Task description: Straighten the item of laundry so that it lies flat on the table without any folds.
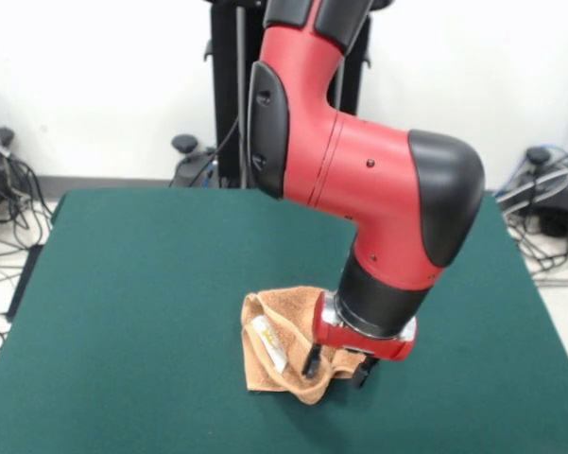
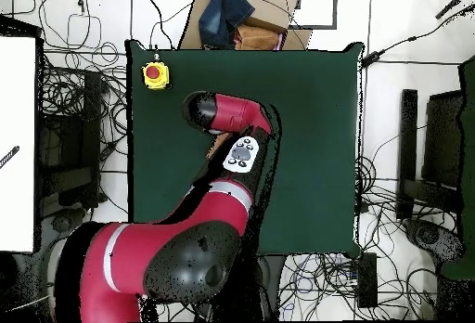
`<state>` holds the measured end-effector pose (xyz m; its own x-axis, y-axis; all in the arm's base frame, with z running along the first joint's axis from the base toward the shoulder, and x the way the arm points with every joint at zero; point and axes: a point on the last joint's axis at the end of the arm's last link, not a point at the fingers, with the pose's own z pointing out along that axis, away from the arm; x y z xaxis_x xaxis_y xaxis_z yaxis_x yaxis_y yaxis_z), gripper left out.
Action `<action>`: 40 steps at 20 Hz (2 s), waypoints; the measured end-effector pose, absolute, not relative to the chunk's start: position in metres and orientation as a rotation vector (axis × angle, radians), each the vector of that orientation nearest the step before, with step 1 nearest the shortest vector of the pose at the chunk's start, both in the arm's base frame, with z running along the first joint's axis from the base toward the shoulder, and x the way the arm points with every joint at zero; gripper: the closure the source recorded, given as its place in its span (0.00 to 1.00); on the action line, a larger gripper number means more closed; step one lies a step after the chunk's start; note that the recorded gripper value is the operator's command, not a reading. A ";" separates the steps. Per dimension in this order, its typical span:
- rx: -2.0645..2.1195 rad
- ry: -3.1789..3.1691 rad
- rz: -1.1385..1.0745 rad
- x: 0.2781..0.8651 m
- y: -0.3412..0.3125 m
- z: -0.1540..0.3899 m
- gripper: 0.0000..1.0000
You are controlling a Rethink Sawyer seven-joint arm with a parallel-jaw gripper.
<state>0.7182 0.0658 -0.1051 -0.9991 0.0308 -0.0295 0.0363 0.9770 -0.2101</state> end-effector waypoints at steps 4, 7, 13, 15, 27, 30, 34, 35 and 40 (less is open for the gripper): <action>0.062 3.098 -0.330 0.718 0.061 -0.105 0.00; 0.074 3.098 -0.331 0.719 0.055 -0.106 0.00; 0.089 3.097 -0.335 0.717 0.047 -0.111 0.00; 0.094 3.101 -0.337 0.715 0.044 -0.114 0.00; 0.098 3.125 -0.341 0.705 0.041 -0.130 0.00; 0.106 3.140 -0.336 0.700 0.039 -0.136 0.00; 0.125 3.178 -0.325 0.694 0.035 -0.144 0.00; 0.131 3.188 -0.321 0.693 0.034 -0.145 0.00; 0.160 3.218 -0.299 0.694 0.030 -0.145 0.00</action>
